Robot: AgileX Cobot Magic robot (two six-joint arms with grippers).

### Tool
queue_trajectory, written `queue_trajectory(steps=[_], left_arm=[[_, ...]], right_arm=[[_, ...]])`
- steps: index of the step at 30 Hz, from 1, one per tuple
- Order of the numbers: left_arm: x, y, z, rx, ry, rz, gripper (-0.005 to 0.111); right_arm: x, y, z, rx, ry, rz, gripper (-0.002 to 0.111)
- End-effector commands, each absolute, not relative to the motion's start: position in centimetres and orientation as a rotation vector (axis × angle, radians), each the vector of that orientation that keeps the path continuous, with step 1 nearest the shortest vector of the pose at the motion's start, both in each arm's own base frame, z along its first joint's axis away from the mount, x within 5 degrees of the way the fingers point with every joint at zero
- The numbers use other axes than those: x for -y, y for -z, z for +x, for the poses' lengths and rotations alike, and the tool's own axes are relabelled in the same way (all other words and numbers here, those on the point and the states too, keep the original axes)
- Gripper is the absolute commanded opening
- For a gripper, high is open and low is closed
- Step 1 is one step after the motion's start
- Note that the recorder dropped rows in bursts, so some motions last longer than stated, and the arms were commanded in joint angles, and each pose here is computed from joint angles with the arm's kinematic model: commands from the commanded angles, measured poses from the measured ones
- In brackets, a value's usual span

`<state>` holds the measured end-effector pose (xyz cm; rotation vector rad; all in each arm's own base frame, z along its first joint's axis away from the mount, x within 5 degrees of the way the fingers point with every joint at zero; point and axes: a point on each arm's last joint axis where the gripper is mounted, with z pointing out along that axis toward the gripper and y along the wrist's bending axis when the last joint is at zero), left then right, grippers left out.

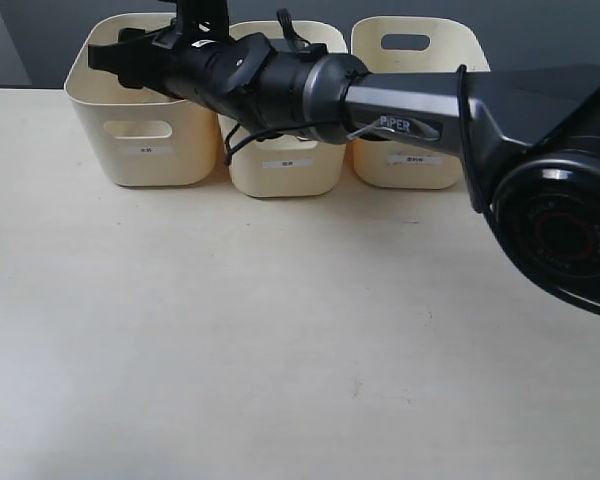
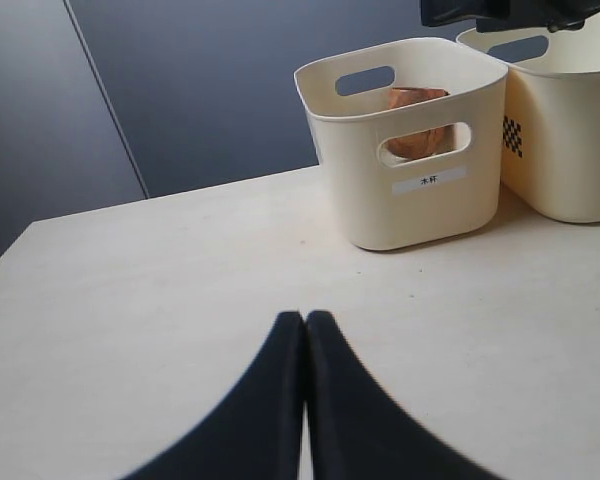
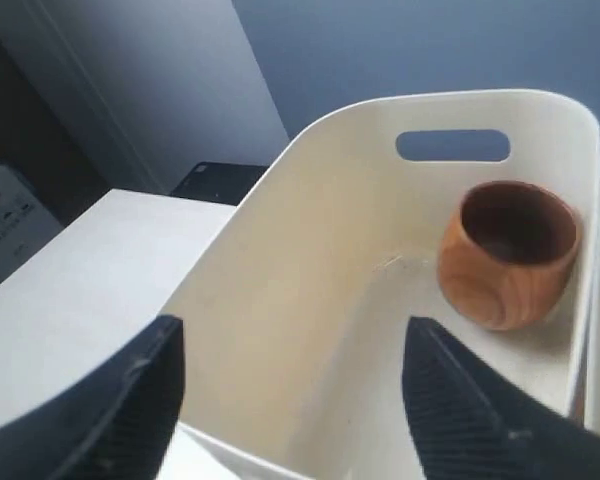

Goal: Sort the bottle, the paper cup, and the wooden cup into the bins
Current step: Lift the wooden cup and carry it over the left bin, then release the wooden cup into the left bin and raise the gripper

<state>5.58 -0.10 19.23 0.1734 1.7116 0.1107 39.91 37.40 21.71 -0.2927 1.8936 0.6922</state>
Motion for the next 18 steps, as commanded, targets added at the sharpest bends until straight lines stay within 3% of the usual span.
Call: queue_trajectory(steps=[1,6,14,18], left_arm=[[0.1,-19.2,5.6,-1.707,-0.108,0.174,0.000],[0.1,-19.2,5.6,-1.707,-0.108,0.174,0.000],[0.1,-19.2,5.6,-1.707,-0.108,0.174,0.000],[0.1,-19.2,5.6,-1.707,-0.108,0.174,0.000]], right_arm=[[-37.4,-22.5,39.6,-1.907,-0.735,-0.342,0.061],[-37.5,-24.4,38.7,-1.897,-0.769,-0.444,0.061],[-36.9,-28.8,35.9,-1.833,-0.692,-0.867,0.061],[-35.8,-30.8,35.1,-1.877,-0.722,-0.893,0.061]])
